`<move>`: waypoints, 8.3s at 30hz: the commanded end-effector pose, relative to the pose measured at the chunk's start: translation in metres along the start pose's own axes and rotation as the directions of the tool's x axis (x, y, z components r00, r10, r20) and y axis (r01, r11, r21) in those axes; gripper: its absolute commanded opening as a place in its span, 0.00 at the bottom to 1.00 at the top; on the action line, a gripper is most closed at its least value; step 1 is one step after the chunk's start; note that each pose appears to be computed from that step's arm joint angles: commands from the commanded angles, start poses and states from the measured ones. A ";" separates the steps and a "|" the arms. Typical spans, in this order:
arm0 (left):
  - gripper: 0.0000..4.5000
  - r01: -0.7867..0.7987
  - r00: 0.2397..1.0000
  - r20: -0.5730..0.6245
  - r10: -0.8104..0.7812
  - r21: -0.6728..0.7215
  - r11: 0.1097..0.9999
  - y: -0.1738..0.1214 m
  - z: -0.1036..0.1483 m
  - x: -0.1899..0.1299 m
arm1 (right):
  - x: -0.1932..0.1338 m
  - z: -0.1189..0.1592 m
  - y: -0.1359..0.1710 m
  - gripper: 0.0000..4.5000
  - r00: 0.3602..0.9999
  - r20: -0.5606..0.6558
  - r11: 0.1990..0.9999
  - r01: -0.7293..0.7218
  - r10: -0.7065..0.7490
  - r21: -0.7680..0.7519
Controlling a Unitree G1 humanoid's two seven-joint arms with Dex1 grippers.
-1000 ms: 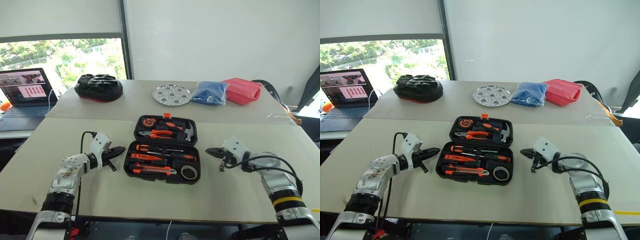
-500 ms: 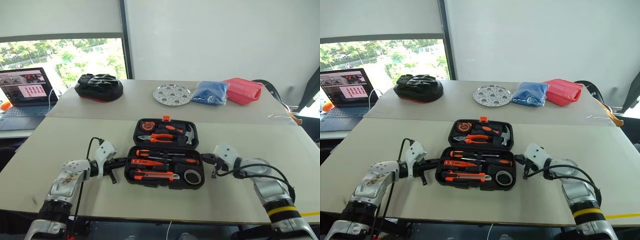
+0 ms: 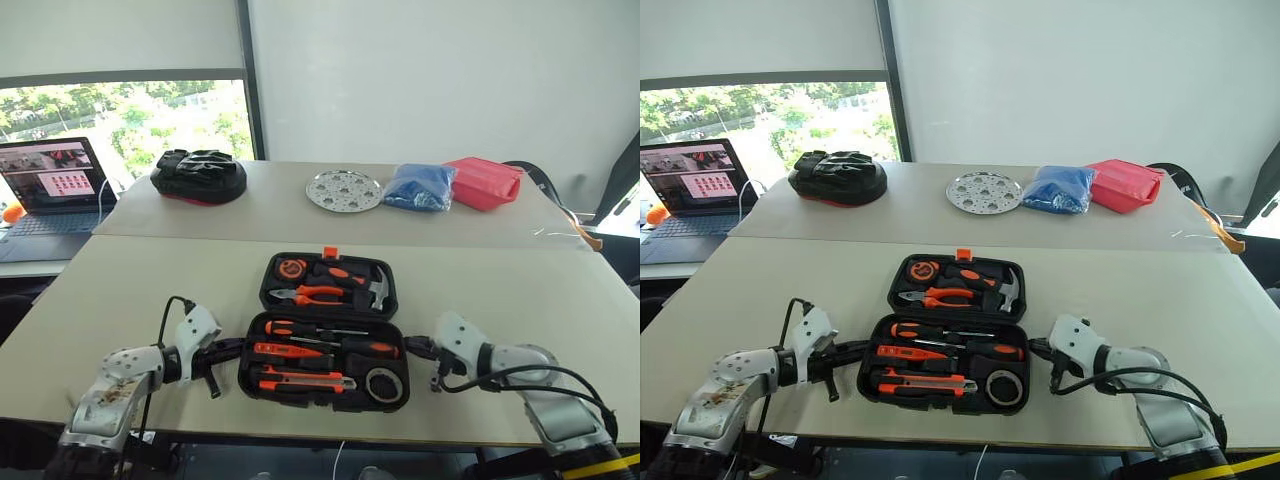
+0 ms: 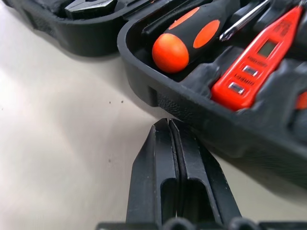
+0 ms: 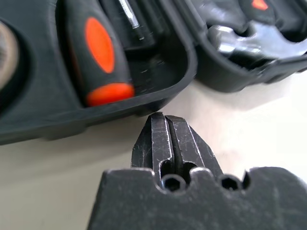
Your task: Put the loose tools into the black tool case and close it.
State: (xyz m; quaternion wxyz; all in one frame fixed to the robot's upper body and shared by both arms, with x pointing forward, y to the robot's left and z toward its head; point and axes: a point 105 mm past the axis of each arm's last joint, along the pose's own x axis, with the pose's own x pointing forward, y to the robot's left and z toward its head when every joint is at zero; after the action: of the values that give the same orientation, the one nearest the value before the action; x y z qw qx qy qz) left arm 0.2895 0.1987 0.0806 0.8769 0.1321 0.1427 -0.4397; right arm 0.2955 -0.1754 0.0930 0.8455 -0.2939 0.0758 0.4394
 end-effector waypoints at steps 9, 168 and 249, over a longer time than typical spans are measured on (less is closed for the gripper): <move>0.74 -0.073 0.986 -0.162 0.026 -0.292 0.954 0.044 0.035 -0.025 | -0.027 0.050 -0.040 0.70 1.000 0.014 0.899 -0.021 0.016 0.437; 0.01 0.281 0.959 -0.047 -0.278 0.220 0.934 -0.032 -0.013 -0.058 | -0.003 0.029 0.052 0.00 0.936 0.137 0.926 -0.286 0.325 -0.245; 0.01 0.365 0.894 -0.294 -0.338 0.042 0.930 -0.030 0.027 0.098 | 0.048 0.073 0.067 0.00 0.961 0.270 0.997 -0.070 0.058 0.035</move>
State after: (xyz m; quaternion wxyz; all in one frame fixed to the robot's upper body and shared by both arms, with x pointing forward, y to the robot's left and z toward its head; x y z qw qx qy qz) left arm 0.3393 0.0821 0.1257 0.7695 0.2034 0.1330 -0.5906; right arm 0.2386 -0.0625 0.0778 0.8048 -0.1863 0.0361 0.5625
